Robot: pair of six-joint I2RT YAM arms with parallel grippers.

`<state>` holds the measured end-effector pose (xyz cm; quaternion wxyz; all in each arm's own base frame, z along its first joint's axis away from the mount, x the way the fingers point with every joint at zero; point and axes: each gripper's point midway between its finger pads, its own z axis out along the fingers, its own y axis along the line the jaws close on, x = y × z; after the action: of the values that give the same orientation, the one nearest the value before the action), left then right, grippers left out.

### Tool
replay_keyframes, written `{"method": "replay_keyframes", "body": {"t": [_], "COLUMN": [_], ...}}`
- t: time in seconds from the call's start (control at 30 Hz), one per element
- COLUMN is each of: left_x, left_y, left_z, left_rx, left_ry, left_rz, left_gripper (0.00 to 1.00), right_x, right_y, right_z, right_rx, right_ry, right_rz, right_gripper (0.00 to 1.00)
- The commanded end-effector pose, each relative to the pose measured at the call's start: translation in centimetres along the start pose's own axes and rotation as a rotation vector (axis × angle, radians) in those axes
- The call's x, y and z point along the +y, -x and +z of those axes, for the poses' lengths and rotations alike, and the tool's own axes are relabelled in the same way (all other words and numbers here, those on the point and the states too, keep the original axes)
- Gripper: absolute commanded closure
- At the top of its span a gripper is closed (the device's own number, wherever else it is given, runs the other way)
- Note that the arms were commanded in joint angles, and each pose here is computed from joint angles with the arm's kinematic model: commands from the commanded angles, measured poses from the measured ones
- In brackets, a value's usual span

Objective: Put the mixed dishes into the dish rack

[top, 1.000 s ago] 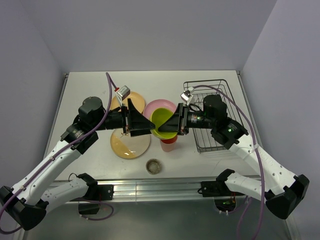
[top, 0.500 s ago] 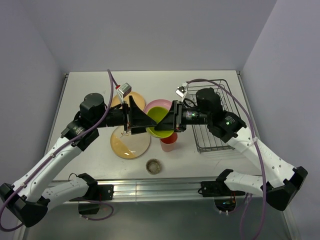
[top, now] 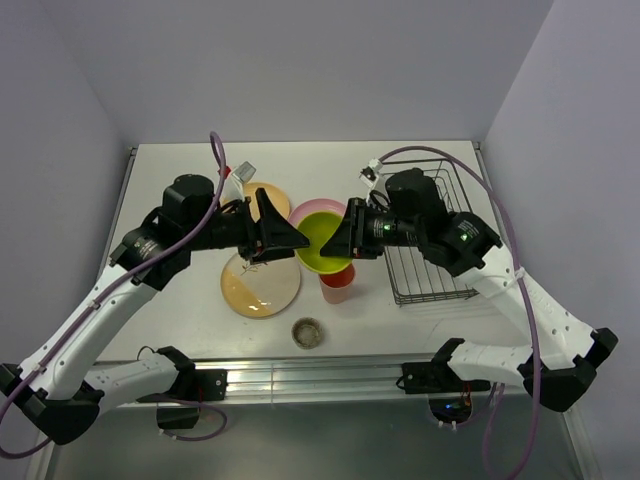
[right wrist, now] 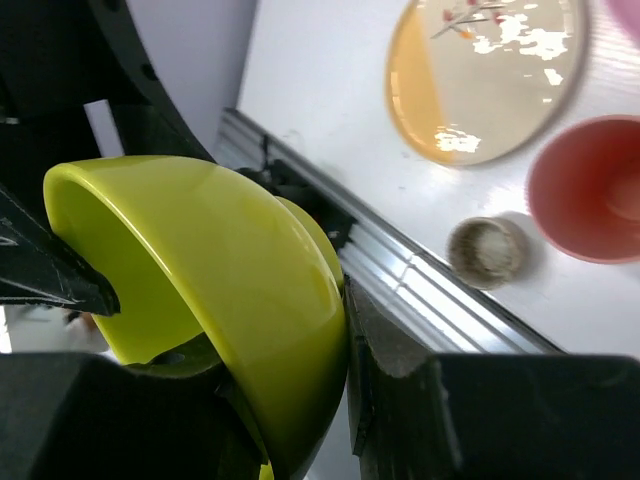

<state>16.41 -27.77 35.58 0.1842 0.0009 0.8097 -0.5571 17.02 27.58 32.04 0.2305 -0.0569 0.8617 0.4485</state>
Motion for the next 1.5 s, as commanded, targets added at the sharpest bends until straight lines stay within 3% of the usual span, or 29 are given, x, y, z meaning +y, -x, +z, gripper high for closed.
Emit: {"method": "replay_keyframes", "body": {"t": [0.0,0.27,0.37,0.47,0.5,0.53,0.57,0.6,0.63,0.7,0.73,0.83,0.97,1.2,1.47], "left_x": [1.4,1.9,2.4,3.2,3.5,3.7,3.7,4.0,4.3,4.4,4.6,4.6,4.6,0.2,-2.1], "left_y": [0.4,-0.2,0.2,0.2,0.1,0.1,0.3,0.3,0.4,1.0,1.0,1.0,0.3,-0.7,-0.6], "left_z": [-0.5,1.2,1.4,1.5,1.5,1.6,1.5,1.4,1.5,1.2,1.1,1.2,2.2,1.7,0.6], "left_rx": [-0.049,-0.032,-0.058,-0.055,-0.053,-0.052,-0.064,-0.065,-0.068,-0.091,-0.09,-0.088,-0.063,-0.034,-0.068], "left_ry": [0.125,0.254,0.317,0.371,0.387,0.397,0.411,0.432,0.449,0.473,0.484,0.468,0.368,-0.01,-0.214], "left_rz": [0.026,0.048,0.051,0.05,0.05,0.047,0.051,0.049,0.055,0.069,0.081,0.111,0.103,0.063,-0.014], "left_gripper": [0.23,0.33,0.51,0.78,0.97,1.0,1.0,1.0,1.0,1.0,1.0,1.0,1.0,1.0,1.0], "right_x": [0.9,1.4,1.0,0.6,0.5,0.2,0.0,0.0,-0.1,0.0,0.0,-0.2,1.8,3.7,4.8], "right_y": [1.4,1.8,1.9,2.1,2.1,2.2,2.1,2.2,2.2,2.1,2.1,2.4,1.2,0.4,0.2], "right_z": [-1.2,-0.3,-0.3,-0.4,-0.3,-0.4,-0.4,-0.5,-0.5,-1.1,-1.4,-2.5,-3.5,-4.3,-3.3], "right_rx": [-0.058,-0.052,-0.066,-0.073,-0.074,-0.078,-0.073,-0.073,-0.071,-0.079,-0.083,-0.131,-0.111,-0.084,-0.05], "right_ry": [-0.057,-0.171,-0.211,-0.248,-0.258,-0.273,-0.285,-0.287,-0.288,-0.28,-0.275,-0.268,-0.105,0.159,0.252], "right_rz": [-0.086,-0.156,-0.165,-0.185,-0.189,-0.199,-0.203,-0.21,-0.225,-0.236,-0.244,-0.241,-0.231,-0.105,-0.044], "right_gripper": [1.0,1.0,1.0,1.0,1.0,1.0,1.0,0.93,0.66,0.43,0.25,0.01,0.0,0.0,0.04]}}
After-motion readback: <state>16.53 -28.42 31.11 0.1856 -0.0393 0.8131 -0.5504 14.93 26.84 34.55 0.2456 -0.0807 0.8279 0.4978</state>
